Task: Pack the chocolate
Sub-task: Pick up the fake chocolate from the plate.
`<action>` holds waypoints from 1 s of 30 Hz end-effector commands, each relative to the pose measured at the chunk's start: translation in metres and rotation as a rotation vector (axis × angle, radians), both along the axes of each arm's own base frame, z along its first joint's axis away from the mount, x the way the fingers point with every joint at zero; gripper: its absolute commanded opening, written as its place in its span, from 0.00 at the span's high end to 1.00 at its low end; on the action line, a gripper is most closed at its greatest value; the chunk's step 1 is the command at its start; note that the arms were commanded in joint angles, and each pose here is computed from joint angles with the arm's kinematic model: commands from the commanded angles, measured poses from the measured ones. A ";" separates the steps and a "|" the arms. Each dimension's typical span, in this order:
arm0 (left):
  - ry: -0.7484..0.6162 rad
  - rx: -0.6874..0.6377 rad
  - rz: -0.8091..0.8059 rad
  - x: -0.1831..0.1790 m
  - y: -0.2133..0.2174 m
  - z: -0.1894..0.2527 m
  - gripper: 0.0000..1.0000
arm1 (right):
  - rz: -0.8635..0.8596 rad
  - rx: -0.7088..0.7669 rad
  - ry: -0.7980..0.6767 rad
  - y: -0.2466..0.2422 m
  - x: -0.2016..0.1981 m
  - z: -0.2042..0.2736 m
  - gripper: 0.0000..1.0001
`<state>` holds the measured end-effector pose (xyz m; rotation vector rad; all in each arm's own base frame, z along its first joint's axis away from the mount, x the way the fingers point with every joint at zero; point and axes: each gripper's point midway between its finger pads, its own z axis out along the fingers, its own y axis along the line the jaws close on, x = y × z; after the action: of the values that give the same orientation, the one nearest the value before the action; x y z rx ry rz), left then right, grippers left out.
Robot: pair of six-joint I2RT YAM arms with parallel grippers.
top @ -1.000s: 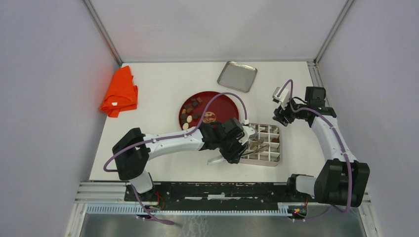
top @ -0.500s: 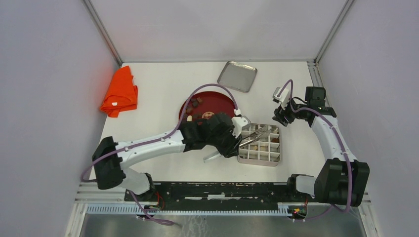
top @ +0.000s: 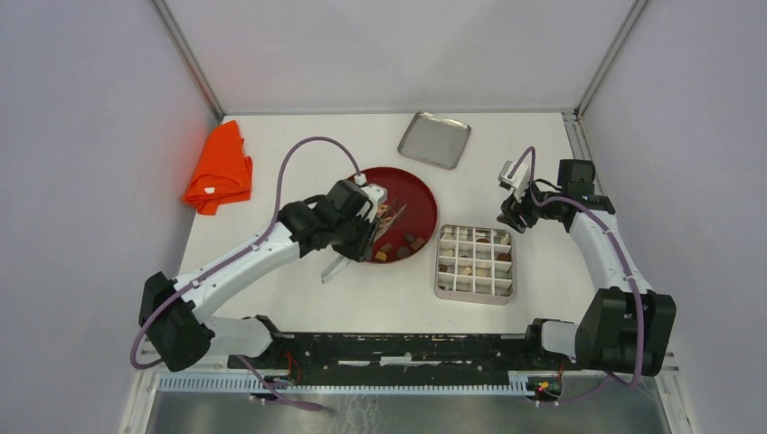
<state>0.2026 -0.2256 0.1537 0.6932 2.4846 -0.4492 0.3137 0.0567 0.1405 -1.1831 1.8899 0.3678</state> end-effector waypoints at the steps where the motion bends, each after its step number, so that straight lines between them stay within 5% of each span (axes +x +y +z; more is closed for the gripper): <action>1: 0.011 0.107 -0.090 0.004 0.003 -0.008 0.57 | 0.024 0.026 0.005 0.004 -0.002 -0.001 0.41; 30: 0.018 0.318 -0.364 0.023 0.004 -0.030 0.55 | 0.035 0.026 0.020 0.005 -0.004 -0.004 0.41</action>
<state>0.2175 -0.2199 0.1120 1.2162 2.5368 -0.2100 0.3109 0.0589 0.1330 -1.1948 1.9031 0.4047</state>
